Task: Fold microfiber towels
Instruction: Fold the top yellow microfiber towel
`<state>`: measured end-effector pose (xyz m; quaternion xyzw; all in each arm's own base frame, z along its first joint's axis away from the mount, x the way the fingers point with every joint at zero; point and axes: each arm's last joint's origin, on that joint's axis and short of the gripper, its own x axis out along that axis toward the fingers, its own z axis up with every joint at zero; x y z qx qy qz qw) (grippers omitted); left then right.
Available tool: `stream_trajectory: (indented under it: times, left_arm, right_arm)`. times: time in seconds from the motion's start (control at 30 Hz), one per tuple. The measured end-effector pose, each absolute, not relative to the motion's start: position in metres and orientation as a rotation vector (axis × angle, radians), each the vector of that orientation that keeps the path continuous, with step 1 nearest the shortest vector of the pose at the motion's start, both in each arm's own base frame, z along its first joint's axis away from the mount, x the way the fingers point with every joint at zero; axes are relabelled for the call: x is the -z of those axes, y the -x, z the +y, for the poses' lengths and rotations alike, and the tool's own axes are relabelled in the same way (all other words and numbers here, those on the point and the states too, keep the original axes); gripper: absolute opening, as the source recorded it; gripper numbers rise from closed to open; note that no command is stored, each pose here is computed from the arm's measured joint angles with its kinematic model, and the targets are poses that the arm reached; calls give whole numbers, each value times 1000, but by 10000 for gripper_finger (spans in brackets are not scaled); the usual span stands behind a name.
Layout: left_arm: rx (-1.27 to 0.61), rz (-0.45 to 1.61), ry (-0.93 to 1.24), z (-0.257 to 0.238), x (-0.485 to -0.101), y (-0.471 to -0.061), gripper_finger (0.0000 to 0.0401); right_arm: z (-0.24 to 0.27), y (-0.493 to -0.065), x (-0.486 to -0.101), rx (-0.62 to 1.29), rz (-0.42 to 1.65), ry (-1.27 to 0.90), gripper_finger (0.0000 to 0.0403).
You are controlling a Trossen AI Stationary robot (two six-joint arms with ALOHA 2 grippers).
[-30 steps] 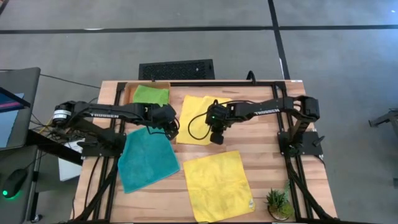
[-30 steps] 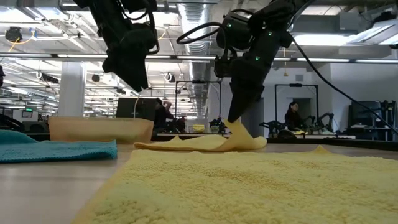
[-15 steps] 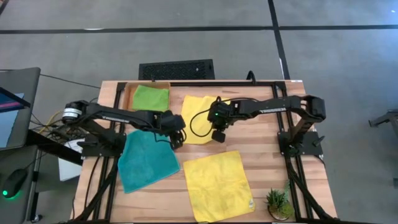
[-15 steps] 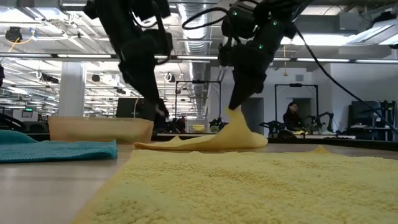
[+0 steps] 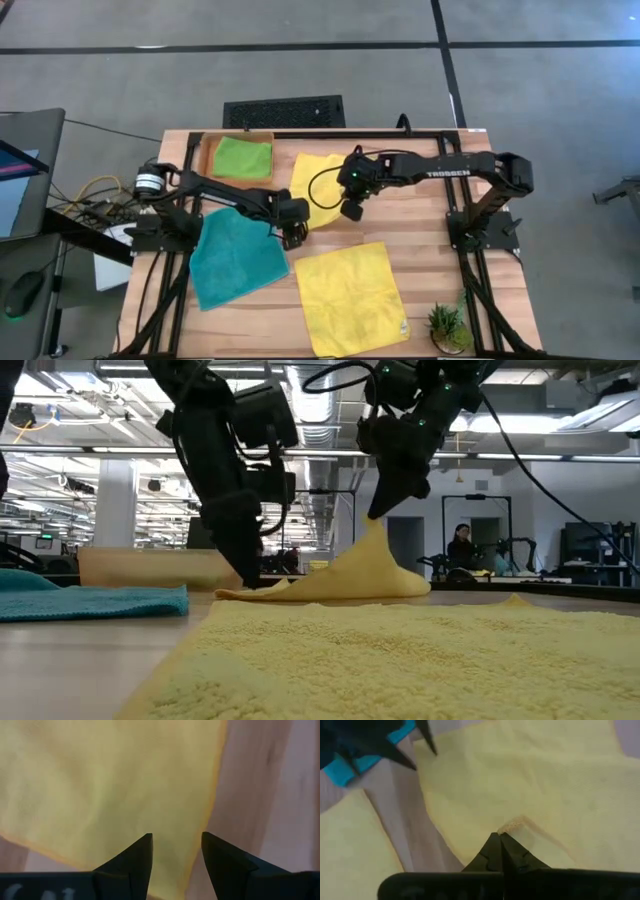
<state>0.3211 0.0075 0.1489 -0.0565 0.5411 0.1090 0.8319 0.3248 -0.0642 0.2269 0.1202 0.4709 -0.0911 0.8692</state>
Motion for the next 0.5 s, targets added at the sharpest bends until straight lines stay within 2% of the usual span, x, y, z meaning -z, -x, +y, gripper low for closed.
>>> stream_trajectory:
  times: [0.3,0.5]
  left_arm:
    - [-255,1147,80,2,-145,-323,162]
    - [-417,1144,68,4,-141,-321,162]
  right_arm:
    - [-90,-320,-233,273,946,-284,1]
    - [-100,-320,-239,282,929,-263,0]
